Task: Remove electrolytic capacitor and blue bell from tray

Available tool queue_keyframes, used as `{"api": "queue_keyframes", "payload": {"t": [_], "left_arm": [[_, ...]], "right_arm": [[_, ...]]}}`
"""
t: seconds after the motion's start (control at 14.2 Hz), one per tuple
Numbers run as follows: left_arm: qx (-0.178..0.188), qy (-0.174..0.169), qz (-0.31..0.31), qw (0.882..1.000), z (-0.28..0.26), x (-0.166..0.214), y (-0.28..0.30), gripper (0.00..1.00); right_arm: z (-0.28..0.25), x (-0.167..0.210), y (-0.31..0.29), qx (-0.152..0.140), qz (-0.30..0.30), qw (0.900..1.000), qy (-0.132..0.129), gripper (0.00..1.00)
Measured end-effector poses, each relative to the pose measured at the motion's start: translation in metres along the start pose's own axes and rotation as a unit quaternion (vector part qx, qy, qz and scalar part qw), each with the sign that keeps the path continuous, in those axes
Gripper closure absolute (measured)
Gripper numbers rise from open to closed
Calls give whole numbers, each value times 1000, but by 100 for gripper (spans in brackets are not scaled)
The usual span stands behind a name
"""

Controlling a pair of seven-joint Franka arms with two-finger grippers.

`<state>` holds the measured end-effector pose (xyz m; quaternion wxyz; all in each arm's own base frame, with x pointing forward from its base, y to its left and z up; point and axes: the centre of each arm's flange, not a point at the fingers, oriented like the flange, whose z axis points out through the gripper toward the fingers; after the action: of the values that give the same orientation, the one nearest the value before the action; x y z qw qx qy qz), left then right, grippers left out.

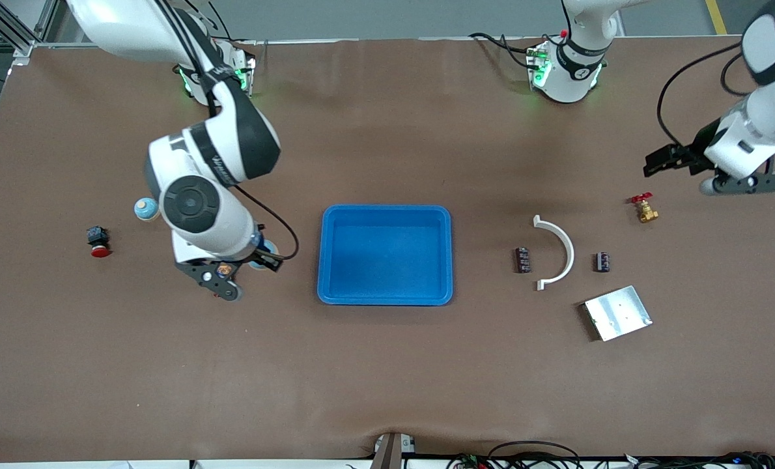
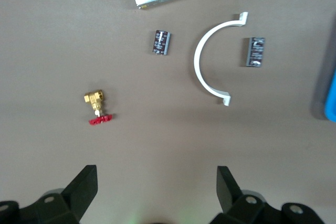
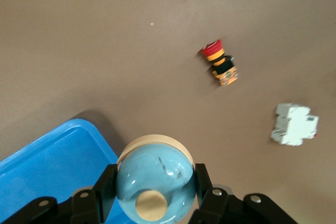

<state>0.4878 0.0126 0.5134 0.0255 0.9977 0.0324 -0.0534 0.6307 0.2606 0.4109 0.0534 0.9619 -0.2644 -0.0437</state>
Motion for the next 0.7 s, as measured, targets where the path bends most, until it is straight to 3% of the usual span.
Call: {"api": "queue_keyframes", "payload": {"t": [0.35,0.56,0.7], "left_arm": [[-3,48,2,999,-77,0,16,0],[-5,40,17,999,-102,15,27,0],[14,38,34,999,-109,28,38,0]], "right_arm": [[1,14,29,-5,-33,999,-7,36],[10,37,71,2,-57,998,-5,36],[23,49,105,13,-74,997,4,36]]}}
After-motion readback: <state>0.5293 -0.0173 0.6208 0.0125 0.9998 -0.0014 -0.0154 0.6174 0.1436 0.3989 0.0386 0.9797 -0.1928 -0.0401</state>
